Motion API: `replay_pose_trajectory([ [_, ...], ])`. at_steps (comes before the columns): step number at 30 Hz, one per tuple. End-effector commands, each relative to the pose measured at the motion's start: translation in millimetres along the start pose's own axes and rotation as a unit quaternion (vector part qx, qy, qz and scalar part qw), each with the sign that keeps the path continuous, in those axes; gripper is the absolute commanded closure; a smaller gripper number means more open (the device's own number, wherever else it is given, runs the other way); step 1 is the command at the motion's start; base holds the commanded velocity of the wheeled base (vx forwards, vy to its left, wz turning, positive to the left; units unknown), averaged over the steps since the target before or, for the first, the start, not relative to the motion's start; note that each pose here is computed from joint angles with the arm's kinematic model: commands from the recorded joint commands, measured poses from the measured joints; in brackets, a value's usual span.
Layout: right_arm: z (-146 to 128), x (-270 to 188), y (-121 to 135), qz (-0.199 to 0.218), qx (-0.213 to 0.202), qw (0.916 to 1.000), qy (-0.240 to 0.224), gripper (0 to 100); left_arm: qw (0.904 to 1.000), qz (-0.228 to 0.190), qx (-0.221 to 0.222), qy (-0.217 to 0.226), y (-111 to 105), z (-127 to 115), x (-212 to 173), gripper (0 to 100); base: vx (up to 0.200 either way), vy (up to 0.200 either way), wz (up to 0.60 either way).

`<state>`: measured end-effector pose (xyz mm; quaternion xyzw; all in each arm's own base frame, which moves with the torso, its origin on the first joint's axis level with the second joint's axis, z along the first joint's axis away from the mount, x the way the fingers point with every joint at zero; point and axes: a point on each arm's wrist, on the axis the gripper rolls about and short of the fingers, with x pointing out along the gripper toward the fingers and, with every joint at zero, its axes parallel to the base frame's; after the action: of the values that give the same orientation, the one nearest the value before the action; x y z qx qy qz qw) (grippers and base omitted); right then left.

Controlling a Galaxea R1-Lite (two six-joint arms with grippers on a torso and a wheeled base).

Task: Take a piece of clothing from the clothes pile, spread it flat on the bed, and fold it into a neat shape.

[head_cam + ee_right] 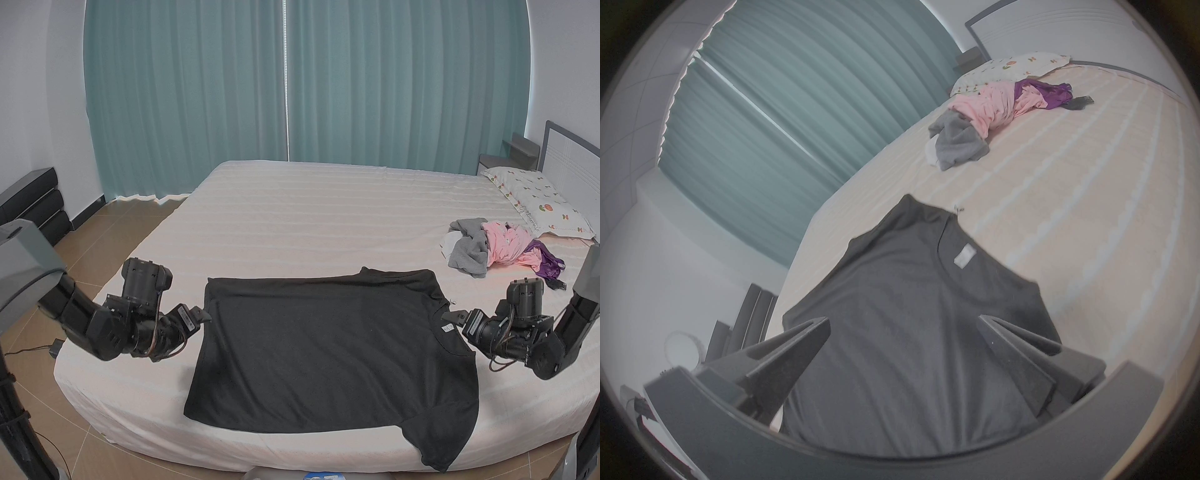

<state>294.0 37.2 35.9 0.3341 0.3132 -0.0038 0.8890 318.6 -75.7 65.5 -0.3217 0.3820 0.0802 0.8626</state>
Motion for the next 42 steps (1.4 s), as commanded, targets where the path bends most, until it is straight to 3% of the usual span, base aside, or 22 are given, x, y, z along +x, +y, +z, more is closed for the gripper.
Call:
replay_pose_trajectory([
  [1,-27,-46,13,0.046,-0.029,0.9984,0.016,0,0.9991,-0.03,0.021,0.02,8,-32,-55,0,0.0,0.0,0.0],
  [5,-31,-43,7,0.036,-0.023,0.9986,0.031,0,0.9992,-0.014,0.019,0.033,16,-42,-36,0,0.0,0.0,0.0],
  [13,-45,-29,-5,0.008,-0.022,0.9972,0.07,0,0.999,-0.021,0.021,0.034,24,-55,-19,0,-0.025,0.0,0.0],
  [21,-44,-28,-6,0.012,-0.02,0.9976,0.064,0,0.9991,-0.026,0.007,0.034,22,-56,-21,0,-0.2,0.0,0.0],
  [33,-45,-28,-6,0.014,-0.017,0.9978,0.063,0,0.9964,-0.057,-0.041,0.047,14,-51,-23,0,0.0,0.0,0.0],
  [42,-46,-27,-8,0.009,-0.015,0.9977,0.066,0,0.9958,-0.063,-0.044,0.05,12,-51,-25,0,0.0,-0.2,0.0],
])
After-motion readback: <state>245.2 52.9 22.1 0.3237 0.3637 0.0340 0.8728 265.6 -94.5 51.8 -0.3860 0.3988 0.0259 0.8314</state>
